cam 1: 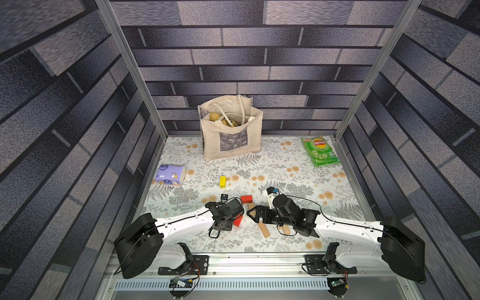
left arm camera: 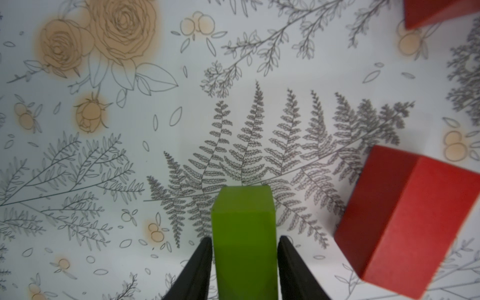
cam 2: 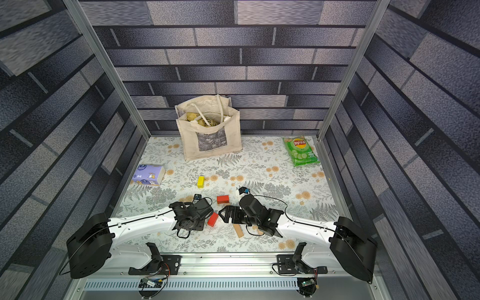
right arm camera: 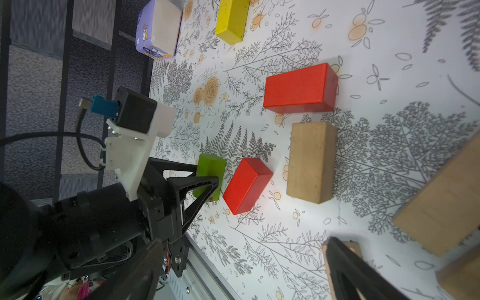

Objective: Assemble the letter k with building blocks
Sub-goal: Pick up the building block from the center of the board.

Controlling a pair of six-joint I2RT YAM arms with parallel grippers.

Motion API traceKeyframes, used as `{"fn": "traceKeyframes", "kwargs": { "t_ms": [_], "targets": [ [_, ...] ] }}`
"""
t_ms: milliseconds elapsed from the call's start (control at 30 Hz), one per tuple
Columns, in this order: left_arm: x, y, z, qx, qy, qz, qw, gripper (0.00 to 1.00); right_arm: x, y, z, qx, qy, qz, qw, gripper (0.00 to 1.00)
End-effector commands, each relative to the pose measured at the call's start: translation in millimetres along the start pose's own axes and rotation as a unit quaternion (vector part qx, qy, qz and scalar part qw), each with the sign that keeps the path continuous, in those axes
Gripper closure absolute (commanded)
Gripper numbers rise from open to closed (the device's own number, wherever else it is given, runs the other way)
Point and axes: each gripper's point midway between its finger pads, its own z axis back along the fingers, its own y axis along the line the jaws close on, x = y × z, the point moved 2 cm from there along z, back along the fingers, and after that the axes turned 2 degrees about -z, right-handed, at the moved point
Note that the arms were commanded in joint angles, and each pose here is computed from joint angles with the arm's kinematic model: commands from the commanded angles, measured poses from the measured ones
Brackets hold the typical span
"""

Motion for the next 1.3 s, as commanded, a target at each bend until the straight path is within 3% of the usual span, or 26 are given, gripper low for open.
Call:
{"fn": "traceKeyframes", "kwargs": {
  "t_ms": [0,300,767,967,1267],
  "targets": [
    [2,-3,3,-0.002,0.0,0.01,1.0,0.59,-2,4,-1,0.012,-0.001,0.011,1.0,0.0],
    [3,0,14,-0.001,-0.009,0.015,1.0,0.76,-2,6,5,0.012,0.001,0.017,1.0,0.0],
    [24,34,51,-0.024,-0.049,0.063,0.996,0.7,6,18,15,-0.002,0.005,0.063,0.998,0.0],
    [30,44,50,-0.023,-0.041,0.07,0.996,0.69,22,16,21,0.002,-0.004,0.058,0.998,0.0],
    [54,44,40,-0.02,-0.021,0.057,0.998,0.69,48,15,4,0.031,0.031,0.025,0.999,0.0]
  ]
}}
